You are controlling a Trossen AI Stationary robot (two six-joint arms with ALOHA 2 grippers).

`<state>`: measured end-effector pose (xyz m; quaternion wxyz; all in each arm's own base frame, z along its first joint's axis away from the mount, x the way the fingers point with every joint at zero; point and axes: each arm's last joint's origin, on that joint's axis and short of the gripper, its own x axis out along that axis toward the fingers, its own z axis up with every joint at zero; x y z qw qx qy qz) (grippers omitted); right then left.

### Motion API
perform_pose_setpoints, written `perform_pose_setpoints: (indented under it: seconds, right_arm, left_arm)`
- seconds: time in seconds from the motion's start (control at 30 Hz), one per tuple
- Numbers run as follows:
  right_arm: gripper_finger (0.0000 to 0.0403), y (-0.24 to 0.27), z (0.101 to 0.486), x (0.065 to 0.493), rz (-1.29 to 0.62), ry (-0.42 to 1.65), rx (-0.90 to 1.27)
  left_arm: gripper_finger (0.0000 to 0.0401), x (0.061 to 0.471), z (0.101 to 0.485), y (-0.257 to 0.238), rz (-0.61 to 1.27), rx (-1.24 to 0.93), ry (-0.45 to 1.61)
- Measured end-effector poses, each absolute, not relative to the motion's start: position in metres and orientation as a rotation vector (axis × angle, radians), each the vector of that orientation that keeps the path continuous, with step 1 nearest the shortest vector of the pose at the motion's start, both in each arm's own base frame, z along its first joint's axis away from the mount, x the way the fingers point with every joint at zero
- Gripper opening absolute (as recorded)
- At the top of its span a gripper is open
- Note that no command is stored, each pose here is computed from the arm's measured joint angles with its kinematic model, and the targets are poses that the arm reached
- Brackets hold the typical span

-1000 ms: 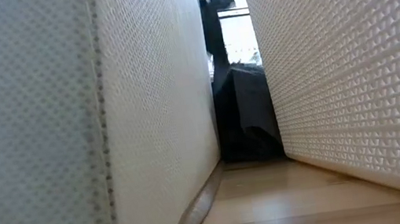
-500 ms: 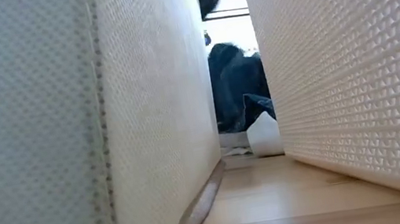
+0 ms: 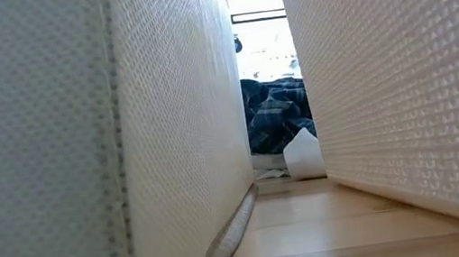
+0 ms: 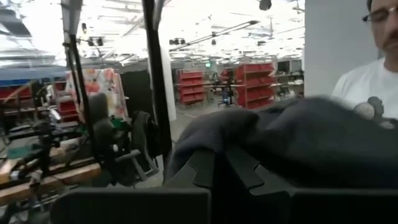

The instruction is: Sort clothes

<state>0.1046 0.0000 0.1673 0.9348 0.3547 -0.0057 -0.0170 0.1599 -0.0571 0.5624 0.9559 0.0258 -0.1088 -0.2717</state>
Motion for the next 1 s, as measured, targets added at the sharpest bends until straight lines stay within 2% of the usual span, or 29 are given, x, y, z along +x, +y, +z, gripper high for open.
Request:
perform_pose_setpoints:
  seconds: [0.1,0.27,0.5,0.6,0.73,0.9,1.0]
  right_arm:
    - [0.0000,0.000,0.167,0.105,-0.035,-0.011,0.725]
    - [0.0000,0.000,0.167,0.105,-0.035,-0.012,0.725]
    - [0.0000,0.000,0.167,0.105,-0.035,-0.011,0.724]
    - [0.0000,0.000,0.167,0.105,-0.035,-0.011,0.724]
    - [0.0000,0.000,0.167,0.105,-0.035,-0.011,0.724]
    - [0.0000,0.000,0.167,0.105,-0.035,-0.010,0.724]
    - [0.0000,0.000,0.167,0.105,-0.035,-0.011,0.724]
  left_arm:
    - [0.0000,0.178,0.561,-0.065,-0.569,0.066,-0.321]
    - [0.0000,0.185,0.570,-0.071,-0.661,0.103,-0.492]
    - [0.0000,0.193,0.556,-0.077,-0.670,0.100,-0.382]
    - [0.0000,0.195,0.536,-0.086,-0.672,0.096,-0.328]
    - [0.0000,0.197,0.492,-0.099,-0.574,0.039,-0.266]
    - [0.0000,0.162,0.463,-0.098,-0.503,-0.106,-0.465]
    - [0.0000,0.149,0.432,-0.100,-0.426,-0.219,-0.506]
